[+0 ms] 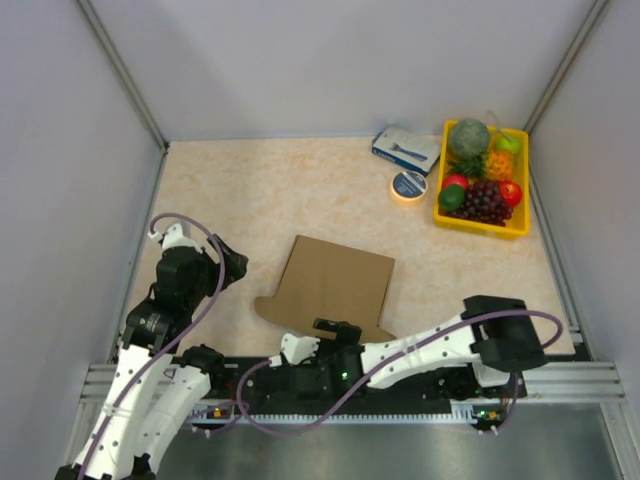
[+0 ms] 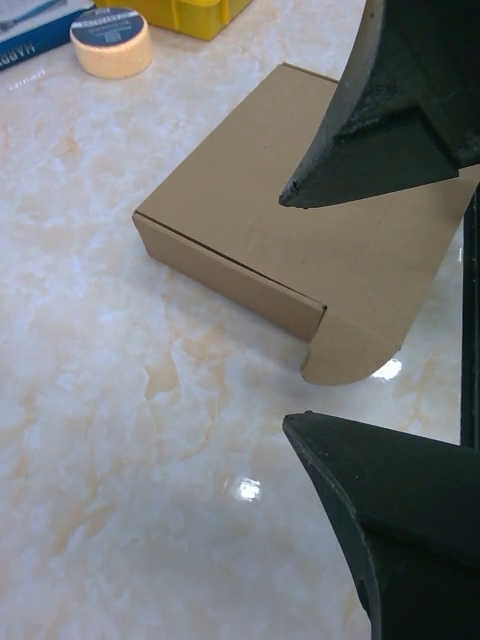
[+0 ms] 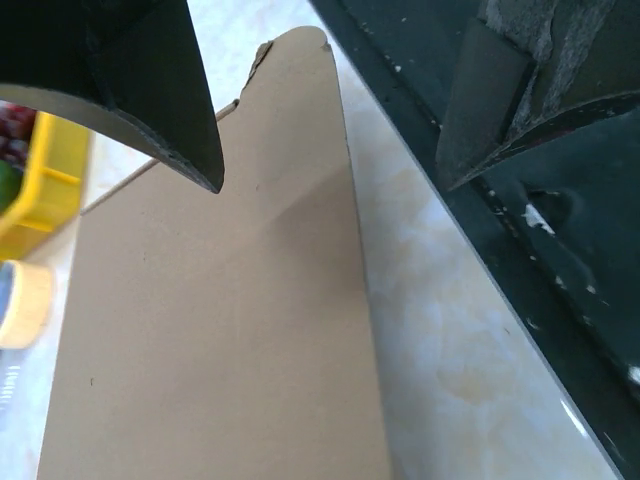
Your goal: Fold the paper box
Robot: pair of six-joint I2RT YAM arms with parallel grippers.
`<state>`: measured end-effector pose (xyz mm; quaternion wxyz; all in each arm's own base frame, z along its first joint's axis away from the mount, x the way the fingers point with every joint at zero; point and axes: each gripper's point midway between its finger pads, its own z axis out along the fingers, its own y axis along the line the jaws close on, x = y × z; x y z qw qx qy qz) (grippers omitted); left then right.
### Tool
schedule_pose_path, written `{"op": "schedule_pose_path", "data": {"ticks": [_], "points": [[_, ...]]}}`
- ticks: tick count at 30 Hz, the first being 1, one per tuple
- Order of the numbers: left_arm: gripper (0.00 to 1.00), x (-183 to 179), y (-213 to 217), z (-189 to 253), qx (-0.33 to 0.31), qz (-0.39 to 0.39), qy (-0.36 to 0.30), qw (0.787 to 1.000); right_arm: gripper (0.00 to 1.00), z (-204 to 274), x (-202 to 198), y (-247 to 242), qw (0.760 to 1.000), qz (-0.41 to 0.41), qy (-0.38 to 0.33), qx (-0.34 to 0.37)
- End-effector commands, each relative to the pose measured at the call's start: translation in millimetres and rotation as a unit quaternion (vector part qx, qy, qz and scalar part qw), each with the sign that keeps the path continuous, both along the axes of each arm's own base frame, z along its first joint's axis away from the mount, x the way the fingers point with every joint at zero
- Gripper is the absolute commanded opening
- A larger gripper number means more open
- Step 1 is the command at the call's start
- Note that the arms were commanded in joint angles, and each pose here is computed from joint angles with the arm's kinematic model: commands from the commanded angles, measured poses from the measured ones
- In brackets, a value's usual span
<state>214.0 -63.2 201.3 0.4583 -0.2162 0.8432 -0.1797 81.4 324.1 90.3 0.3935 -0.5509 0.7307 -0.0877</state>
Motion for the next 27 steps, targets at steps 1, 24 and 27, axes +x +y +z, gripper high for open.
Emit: {"op": "schedule_pose_path", "data": {"ticks": [1,24,27], "points": [[0.87,-7,10,-1,-0.002,0.032,0.024,0.999,0.84,19,20,3,0.991,-0.008,-0.124,-0.052],[0.89,2,19,56,0.031,0.029,-0.050,0.998,0.00,114,72,-22,0.987,-0.045,-0.154,0.012],[0.89,2,19,58,0.026,0.034,-0.049,0.998,0.00,130,83,-26,0.992,-0.036,-0.109,0.044]]}}
